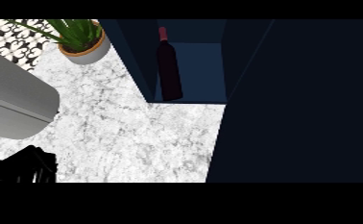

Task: Pick up the wine, place it into the cabinet and close the cabinet

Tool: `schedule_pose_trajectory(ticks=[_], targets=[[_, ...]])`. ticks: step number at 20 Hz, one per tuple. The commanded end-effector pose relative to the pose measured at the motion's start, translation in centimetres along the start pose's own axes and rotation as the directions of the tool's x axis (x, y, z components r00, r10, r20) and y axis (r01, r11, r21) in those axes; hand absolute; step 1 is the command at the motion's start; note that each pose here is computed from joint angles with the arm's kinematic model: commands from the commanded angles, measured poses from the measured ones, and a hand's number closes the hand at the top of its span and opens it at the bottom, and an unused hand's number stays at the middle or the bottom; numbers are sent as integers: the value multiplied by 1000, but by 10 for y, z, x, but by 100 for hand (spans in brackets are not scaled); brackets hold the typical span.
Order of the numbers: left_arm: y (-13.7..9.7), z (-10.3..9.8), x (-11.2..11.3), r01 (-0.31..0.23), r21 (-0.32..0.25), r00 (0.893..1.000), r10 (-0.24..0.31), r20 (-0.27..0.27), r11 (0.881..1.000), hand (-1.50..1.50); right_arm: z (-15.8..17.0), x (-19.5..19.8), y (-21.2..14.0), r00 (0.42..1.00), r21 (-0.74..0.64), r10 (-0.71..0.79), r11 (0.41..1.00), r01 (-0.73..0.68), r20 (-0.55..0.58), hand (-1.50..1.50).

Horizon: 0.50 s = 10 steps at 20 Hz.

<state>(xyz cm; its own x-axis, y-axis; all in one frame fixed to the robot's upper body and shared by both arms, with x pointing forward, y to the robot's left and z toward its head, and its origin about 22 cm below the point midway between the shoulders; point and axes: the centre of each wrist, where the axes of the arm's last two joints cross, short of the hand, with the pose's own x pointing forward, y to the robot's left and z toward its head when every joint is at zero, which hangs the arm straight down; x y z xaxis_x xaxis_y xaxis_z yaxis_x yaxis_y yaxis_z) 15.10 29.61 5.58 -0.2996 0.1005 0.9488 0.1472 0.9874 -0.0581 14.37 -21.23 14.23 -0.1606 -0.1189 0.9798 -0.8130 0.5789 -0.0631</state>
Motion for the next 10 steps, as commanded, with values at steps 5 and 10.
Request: schedule_pose_trajectory(ticks=[5, 10], targets=[[26, -3, 9, -13, 0, 1000, 13, 10, 1000, 150, -58, 33, 28, 996, 93, -36, 995, 28, 85, 150], [10, 8, 9, 0, 14, 1000, 0, 7, 1000, 150, -113, 47, 34, 994, 115, -52, 992, 40, 95, 150]])
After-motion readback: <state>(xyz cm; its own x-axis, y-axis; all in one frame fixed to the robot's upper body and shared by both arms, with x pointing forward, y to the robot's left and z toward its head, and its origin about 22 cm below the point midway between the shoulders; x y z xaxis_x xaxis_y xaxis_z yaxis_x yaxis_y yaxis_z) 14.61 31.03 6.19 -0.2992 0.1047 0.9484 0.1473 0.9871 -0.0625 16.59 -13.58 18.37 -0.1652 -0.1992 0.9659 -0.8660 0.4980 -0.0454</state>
